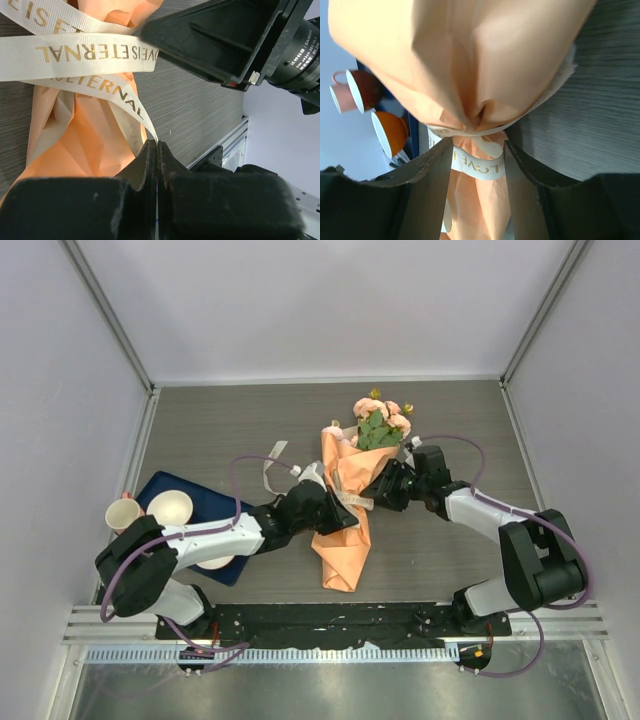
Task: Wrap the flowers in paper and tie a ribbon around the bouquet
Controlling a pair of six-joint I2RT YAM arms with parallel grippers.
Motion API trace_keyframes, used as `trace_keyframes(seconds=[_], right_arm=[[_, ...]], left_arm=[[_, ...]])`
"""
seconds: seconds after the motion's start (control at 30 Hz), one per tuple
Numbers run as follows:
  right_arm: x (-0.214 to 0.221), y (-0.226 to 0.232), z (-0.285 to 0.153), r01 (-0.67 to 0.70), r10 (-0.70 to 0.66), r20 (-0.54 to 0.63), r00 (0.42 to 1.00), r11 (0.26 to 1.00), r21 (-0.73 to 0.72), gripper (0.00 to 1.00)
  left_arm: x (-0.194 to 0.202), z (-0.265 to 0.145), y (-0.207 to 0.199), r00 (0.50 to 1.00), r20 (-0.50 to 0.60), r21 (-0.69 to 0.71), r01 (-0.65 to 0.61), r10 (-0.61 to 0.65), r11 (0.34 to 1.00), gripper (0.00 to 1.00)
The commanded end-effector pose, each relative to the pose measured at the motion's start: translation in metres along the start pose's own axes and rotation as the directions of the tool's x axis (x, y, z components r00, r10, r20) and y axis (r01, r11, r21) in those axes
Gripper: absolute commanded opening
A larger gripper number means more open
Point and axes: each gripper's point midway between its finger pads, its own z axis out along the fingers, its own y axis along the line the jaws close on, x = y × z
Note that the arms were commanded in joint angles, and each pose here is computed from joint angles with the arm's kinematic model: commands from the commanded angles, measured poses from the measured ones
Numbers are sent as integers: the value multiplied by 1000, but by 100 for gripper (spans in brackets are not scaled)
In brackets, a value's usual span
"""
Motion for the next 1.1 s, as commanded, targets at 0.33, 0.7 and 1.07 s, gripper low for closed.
trace_keyframes(seconds=[0.33,0.7,1.07], right_arm=[[-50,23,-57,251,-306,223,925,936,245,61],[35,112,-113,639,-573,373,730,765,-76,58],[112,172,-22,883,-866,174,469,462,-81,51]], left_arm=[[5,13,-32,950,-311,19,24,-16,1000,0],[-31,20,-4,848,-530,-7,6,-9,1000,0],[-53,33,20,735,-678,73,55,9,996,0]])
